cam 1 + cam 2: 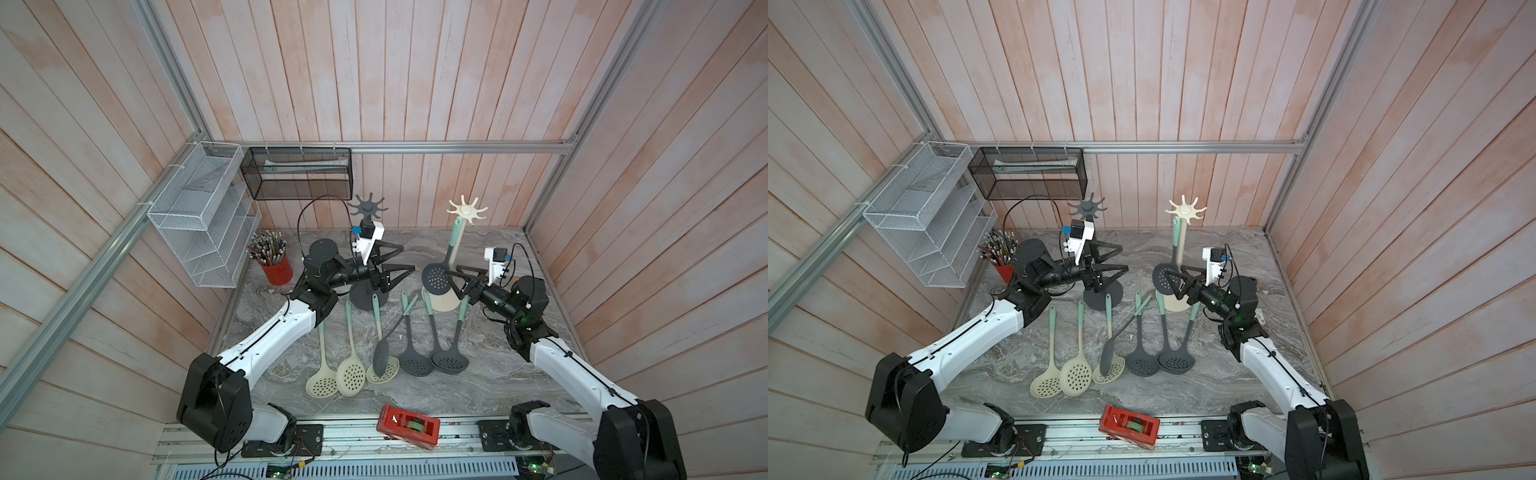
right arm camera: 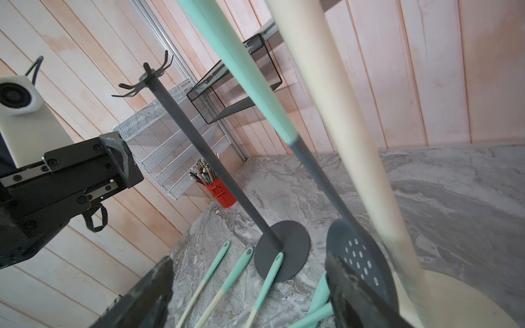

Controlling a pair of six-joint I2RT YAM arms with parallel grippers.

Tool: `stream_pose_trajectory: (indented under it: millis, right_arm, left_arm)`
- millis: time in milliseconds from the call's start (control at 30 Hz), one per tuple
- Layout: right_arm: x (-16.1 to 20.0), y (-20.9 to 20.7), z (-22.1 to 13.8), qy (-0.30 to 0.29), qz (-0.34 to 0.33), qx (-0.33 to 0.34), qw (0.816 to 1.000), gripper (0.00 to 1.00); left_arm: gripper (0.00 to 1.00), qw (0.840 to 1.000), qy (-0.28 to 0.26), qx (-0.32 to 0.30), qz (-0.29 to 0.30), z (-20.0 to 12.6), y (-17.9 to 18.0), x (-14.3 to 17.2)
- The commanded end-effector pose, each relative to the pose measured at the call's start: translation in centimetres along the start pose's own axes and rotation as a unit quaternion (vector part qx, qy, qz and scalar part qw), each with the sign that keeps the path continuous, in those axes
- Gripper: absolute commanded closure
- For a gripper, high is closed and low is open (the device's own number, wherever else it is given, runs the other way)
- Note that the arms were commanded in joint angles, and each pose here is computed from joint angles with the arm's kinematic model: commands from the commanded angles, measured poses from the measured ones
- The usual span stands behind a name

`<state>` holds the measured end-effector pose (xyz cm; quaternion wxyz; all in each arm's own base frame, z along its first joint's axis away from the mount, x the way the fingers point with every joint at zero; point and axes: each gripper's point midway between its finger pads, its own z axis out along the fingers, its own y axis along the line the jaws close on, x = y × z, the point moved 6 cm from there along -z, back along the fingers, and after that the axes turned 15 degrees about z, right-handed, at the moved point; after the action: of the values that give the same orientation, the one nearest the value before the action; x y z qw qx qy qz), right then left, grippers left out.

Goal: Hang the skimmer on the kitchen utensil rack
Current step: Hang the skimmer on the rack.

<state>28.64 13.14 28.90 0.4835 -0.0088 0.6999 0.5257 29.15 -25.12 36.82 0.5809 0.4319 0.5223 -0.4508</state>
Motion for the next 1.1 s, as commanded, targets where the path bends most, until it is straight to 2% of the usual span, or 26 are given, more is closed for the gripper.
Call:
stream_pose_trajectory:
  millis: [0,133,333,500,667,867,933,1067]
  right_arm:
    - [-2.6,1.7,-0.2,-0.039,-0.039,0.01,0.998,0.12]
    - [-4.0,2.3,-0.3,-0.064,-0.064,0.023,0.996,0.11]
    - [-4.5,1.6,-0.7,-0.065,-0.051,0.051,0.995,0.11]
    - [-4.1,-1.0,-3.4,-0.076,0.023,0.103,0.991,0.13]
    - [-1.8,-2.7,-6.4,-0.067,0.122,0.14,0.98,0.16]
    - [3.3,-4.6,-8.4,-0.027,0.26,0.179,0.948,0.21]
    - [5.2,-5.3,-9.1,-0.019,0.313,0.192,0.93,0.25]
    - [8.7,-6.0,-10.5,0.014,0.379,0.212,0.901,0.3]
  left_arm:
    - [0.12,1.0,-0.004,0.006,0.009,-0.1,0.0,-0.2]
    - [0.12,1.0,-0.004,0.007,0.007,-0.1,-0.1,-0.2]
    - [0.12,1.0,-0.004,0.002,0.009,-0.3,-0.2,-0.3]
    - [0.12,1.0,-0.004,-0.011,0.014,-0.6,-0.2,-0.3]
    - [0.12,1.0,-0.003,-0.012,0.013,-0.6,-0.1,-0.1]
    - [0.12,1.0,-0.004,-0.016,0.013,-0.9,0.4,-0.1]
    - [0.12,1.0,-0.005,-0.016,0.013,-1.0,0.4,-0.1]
    - [0.12,1.0,-0.003,-0.016,0.012,-1.1,0.4,0.1]
